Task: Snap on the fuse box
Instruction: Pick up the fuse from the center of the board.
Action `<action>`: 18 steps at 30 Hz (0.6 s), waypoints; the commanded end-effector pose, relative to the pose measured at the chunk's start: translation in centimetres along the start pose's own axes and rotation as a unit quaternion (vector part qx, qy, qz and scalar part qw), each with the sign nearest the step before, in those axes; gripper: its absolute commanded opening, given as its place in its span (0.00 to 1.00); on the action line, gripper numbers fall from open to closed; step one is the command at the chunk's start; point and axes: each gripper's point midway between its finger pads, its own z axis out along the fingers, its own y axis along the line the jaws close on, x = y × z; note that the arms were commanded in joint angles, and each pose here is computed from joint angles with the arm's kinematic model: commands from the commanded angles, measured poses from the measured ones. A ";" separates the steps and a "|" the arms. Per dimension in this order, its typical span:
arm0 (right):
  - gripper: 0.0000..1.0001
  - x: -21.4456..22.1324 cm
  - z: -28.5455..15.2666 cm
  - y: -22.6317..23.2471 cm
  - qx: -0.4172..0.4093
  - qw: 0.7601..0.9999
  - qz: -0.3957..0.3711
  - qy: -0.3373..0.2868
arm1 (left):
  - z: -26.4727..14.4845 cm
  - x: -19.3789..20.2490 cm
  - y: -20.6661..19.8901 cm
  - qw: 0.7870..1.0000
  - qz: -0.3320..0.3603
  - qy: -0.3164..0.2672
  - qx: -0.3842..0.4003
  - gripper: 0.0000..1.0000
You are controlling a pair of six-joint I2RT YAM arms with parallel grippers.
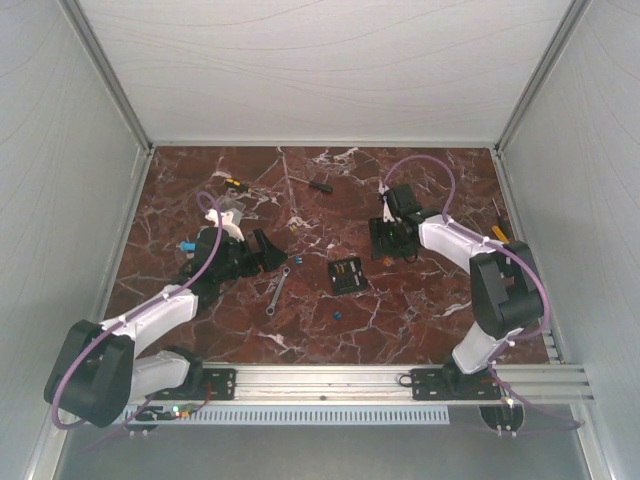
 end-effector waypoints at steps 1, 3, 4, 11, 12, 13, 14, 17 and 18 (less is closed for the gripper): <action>0.58 -1.8 -0.7 -0.9 0.026 0.998 -0.063 -0.007 | -0.1 -1.1 -1.2 0.999 0.014 -0.024 0.020 1.00; 0.58 -1.8 -0.5 -0.8 0.017 0.997 -0.079 -0.002 | -0.1 -1.0 -1.5 0.999 0.019 -0.024 0.020 1.00; 0.58 -1.8 -0.2 -0.8 0.016 0.996 -0.085 0.000 | -0.1 -1.0 -1.6 0.999 0.023 -0.025 0.019 1.00; 0.57 -2.4 1.2 0.0 -0.020 0.996 -0.091 -0.004 | -0.1 -0.9 -2.1 0.999 0.044 -0.028 0.011 1.00; 0.57 -2.2 1.4 0.0 -0.017 0.996 -0.089 0.002 | -0.1 -0.9 -2.1 0.999 0.045 -0.029 0.011 1.00; 0.57 -1.9 1.6 -0.3 -0.012 0.996 -0.086 0.011 | -0.2 -0.9 -2.2 0.998 0.045 -0.030 0.011 1.00; 0.57 -1.6 1.8 -0.5 -0.005 0.996 -0.083 0.018 | -0.2 -0.9 -2.2 0.998 0.046 -0.030 0.011 1.00; 0.57 -0.4 2.2 -1.1 0.010 0.996 -0.075 0.038 | -0.2 -0.9 -2.3 0.998 0.047 -0.030 0.012 1.00; 0.57 -0.1 2.3 -1.0 0.009 0.996 -0.074 0.040 | -0.1 -0.8 -2.3 0.998 0.048 -0.029 0.012 1.00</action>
